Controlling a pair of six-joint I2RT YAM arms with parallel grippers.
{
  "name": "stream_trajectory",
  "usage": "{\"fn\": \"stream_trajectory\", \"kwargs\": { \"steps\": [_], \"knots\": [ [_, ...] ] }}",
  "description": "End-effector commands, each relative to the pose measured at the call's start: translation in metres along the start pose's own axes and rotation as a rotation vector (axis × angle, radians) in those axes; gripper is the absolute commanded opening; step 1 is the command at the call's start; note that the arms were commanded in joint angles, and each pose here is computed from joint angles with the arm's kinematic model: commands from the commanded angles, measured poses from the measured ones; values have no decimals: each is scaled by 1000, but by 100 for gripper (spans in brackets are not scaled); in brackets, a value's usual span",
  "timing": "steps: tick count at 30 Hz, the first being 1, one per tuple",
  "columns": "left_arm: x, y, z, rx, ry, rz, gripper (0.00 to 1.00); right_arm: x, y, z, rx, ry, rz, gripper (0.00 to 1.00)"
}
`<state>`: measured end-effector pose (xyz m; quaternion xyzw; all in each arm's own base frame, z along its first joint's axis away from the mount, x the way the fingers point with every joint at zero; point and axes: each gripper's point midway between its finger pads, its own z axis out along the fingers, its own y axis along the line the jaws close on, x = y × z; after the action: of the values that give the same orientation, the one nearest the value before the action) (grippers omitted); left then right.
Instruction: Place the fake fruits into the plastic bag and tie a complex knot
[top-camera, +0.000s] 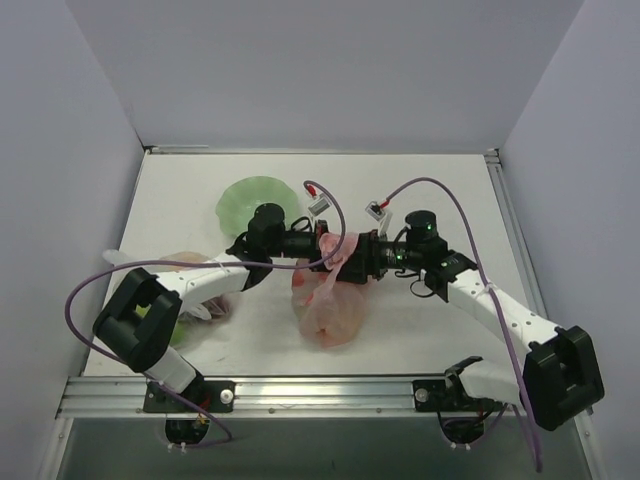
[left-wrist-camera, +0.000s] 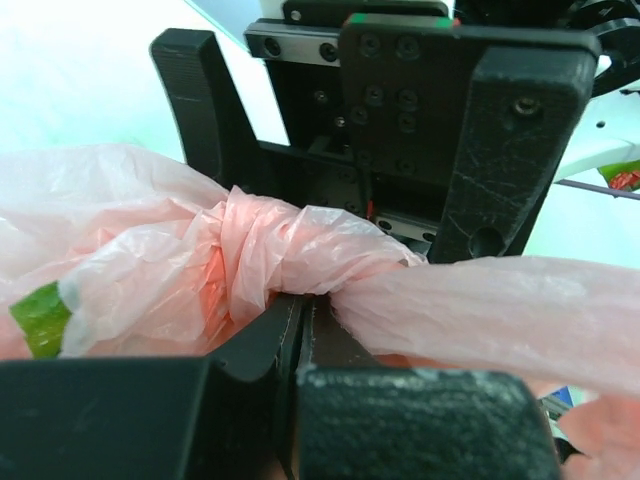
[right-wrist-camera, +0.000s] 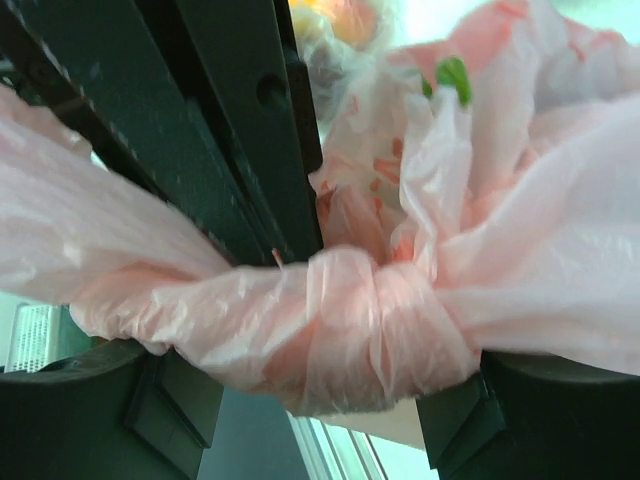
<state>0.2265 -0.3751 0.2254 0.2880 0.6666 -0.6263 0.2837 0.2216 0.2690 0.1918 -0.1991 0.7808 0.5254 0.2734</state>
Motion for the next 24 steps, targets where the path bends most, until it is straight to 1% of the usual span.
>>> {"fn": "stream_trajectory", "kwargs": {
  "steps": [1,2,4,5,6,7,8,9,10,11,14,17,18,19,21,23,24],
  "knots": [
    [0,-5,1,42,1,30,0,17,5,-9,-2,19,-81,65],
    [-3,-4,2,43,-8,37,0,37,-2,-13,15,64,-56,66],
    [-11,1,6,43,-20,41,0,47,1,-23,6,87,-113,65],
    [-14,3,6,41,-25,43,0,59,0,-30,20,133,-90,65],
    [-13,4,8,48,-19,45,0,54,5,-38,19,124,-110,65],
    [-17,5,8,47,-25,48,0,46,-1,-48,37,103,-128,65],
    [-18,5,8,47,-28,52,0,49,5,-59,11,123,-91,65],
    [-18,4,7,49,-26,53,0,44,7,-67,10,107,-83,61],
    [-18,5,6,51,-23,49,0,21,4,-83,37,41,-82,59],
    [-15,5,5,52,-17,43,0,19,11,-92,4,34,-71,57],
    [-11,1,4,64,-5,41,0,-13,4,-112,79,-64,-114,48],
    [-4,3,1,60,7,34,0,-32,-13,-107,121,-88,-120,36],
    [-2,3,0,58,10,29,0,-34,-25,-101,143,-87,-55,30],
    [-2,2,0,61,12,31,0,-42,-32,-97,147,-107,-70,29],
    [0,1,-2,62,14,31,0,-38,-46,-83,159,-85,-43,27],
    [2,2,-2,59,16,31,0,-39,-56,-72,175,-92,-55,27],
    [2,2,-3,58,17,30,0,-36,-54,-62,154,-75,-51,27]
  ]
}}
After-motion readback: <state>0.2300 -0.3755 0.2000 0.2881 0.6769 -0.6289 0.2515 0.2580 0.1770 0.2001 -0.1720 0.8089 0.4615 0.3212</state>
